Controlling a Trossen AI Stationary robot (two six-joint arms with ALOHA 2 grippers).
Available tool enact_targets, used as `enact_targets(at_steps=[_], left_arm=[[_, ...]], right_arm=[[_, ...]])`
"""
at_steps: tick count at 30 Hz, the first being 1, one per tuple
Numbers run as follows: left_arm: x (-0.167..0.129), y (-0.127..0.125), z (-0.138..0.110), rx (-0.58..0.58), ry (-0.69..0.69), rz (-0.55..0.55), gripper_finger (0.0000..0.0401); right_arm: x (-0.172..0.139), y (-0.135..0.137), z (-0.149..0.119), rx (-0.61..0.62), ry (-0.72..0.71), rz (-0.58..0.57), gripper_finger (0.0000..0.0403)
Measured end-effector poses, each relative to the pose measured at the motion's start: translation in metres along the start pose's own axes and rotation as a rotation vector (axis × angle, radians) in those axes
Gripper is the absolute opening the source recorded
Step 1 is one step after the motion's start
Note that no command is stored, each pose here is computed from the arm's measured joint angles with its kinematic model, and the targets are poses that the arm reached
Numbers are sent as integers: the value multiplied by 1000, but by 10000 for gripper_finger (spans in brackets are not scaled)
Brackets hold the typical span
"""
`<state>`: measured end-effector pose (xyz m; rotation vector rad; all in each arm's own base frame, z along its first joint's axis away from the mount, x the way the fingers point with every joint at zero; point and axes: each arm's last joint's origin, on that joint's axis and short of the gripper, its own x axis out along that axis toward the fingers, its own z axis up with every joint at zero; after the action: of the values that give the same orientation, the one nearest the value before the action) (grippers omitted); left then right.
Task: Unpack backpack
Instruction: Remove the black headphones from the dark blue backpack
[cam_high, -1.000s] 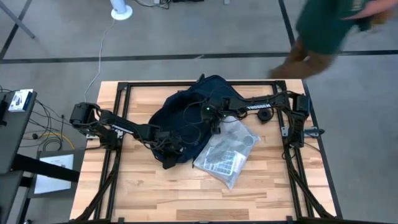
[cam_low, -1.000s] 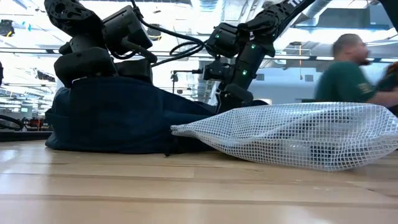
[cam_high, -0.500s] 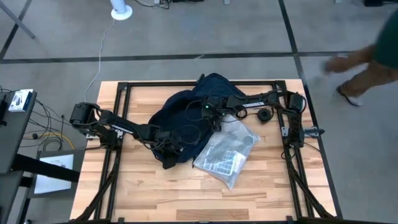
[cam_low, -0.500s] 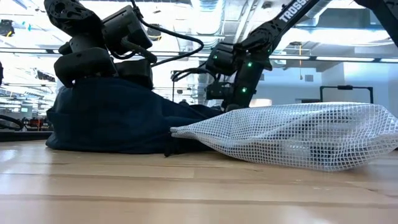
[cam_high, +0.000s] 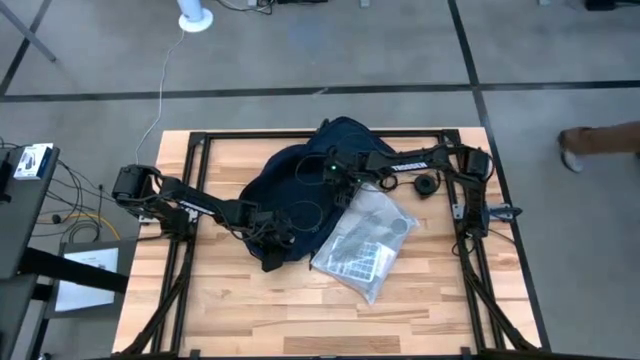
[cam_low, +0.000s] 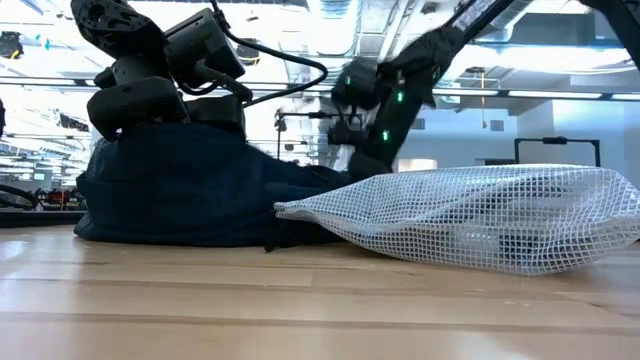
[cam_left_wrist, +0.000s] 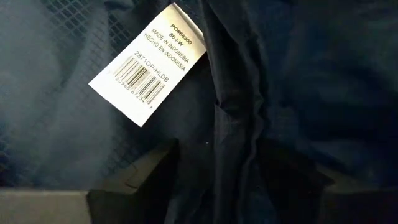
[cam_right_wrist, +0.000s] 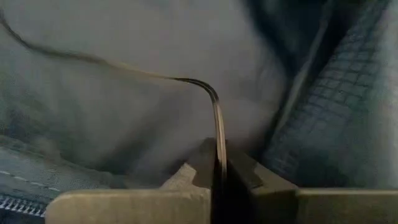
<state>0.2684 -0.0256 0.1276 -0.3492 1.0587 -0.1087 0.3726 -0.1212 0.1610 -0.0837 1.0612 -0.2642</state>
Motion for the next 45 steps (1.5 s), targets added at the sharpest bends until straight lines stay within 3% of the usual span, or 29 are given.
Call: enact_targets(at_steps=[7,15,19,25,28,35,41,45], left_arm=[[0,0,0,2,1,0,208],[-1,2,1,-6,-5,2,208],[-1,5,2,-14,-7,5,208],[-1,6,2,-21,-8,7,208],[-2,6,2,-22,-7,7,208],[-2,7,2,-29,-5,9,208],[-2,7,1,-31,-1,12,207],[-2,7,2,-32,-1,13,207]], right_arm=[[-78,9,33,4,-232,-46,0],[-168,10,33,31,-409,-125,0],[-185,3,22,81,-378,-134,0],[-176,8,13,53,-255,-118,0],[-180,12,14,68,-272,-143,0],[-231,11,15,161,-476,-328,0],[-289,4,-6,282,-567,-669,0],[-318,-1,-22,333,-629,-694,0]])
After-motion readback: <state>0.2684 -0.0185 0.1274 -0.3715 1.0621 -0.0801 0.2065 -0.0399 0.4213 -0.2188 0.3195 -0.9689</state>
